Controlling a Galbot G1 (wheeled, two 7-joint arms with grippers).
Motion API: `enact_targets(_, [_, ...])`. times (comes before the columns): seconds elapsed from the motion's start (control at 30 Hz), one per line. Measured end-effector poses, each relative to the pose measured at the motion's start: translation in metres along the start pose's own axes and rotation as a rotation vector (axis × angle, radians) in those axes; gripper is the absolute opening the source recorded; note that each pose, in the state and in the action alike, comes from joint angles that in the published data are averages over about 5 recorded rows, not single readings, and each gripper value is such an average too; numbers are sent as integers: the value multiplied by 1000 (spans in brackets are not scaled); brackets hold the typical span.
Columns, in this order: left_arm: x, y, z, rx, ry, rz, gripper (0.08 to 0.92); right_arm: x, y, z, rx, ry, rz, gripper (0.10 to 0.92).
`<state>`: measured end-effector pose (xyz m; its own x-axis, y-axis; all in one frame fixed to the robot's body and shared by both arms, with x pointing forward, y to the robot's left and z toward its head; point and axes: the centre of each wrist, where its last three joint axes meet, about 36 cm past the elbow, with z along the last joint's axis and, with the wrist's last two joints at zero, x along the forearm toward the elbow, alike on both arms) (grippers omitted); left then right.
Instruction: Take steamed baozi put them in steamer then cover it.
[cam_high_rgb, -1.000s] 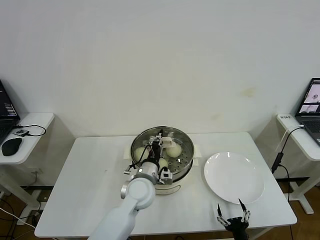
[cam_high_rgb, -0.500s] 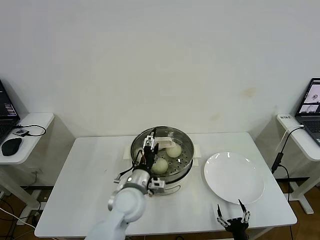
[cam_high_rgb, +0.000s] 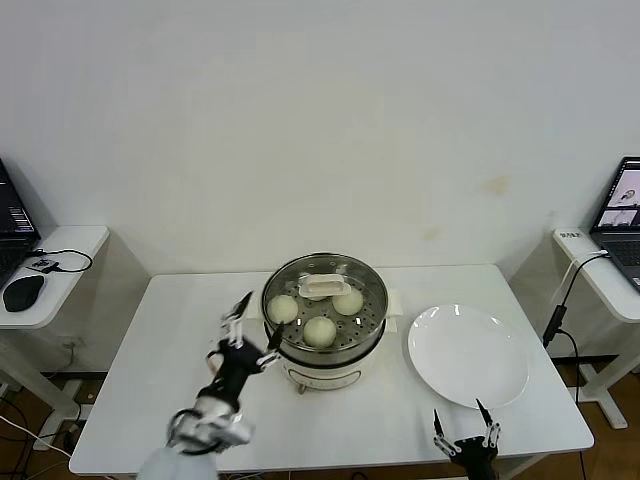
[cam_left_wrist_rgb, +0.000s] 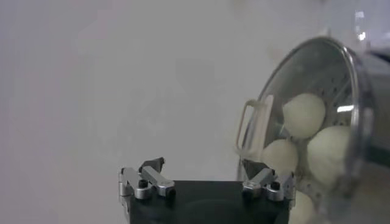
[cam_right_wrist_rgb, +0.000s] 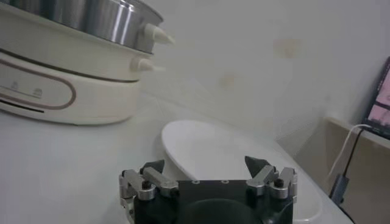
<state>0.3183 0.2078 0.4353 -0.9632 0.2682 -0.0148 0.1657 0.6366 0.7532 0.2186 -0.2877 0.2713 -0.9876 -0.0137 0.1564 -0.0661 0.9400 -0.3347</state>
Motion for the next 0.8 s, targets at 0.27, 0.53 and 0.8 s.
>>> enact_targets(0.27, [57,-2,34,420,68,-104,823,5,-3,-7,-35,-9,-40,823])
enact_targets(0.53, [98,-22,62,655,184,-196,823,9,-2,-12,-71,-12,-86,822])
enact_targets(0.8, [127,-41,76,774,256,-235,823,13,3,-19,-107,-10,-140,823])
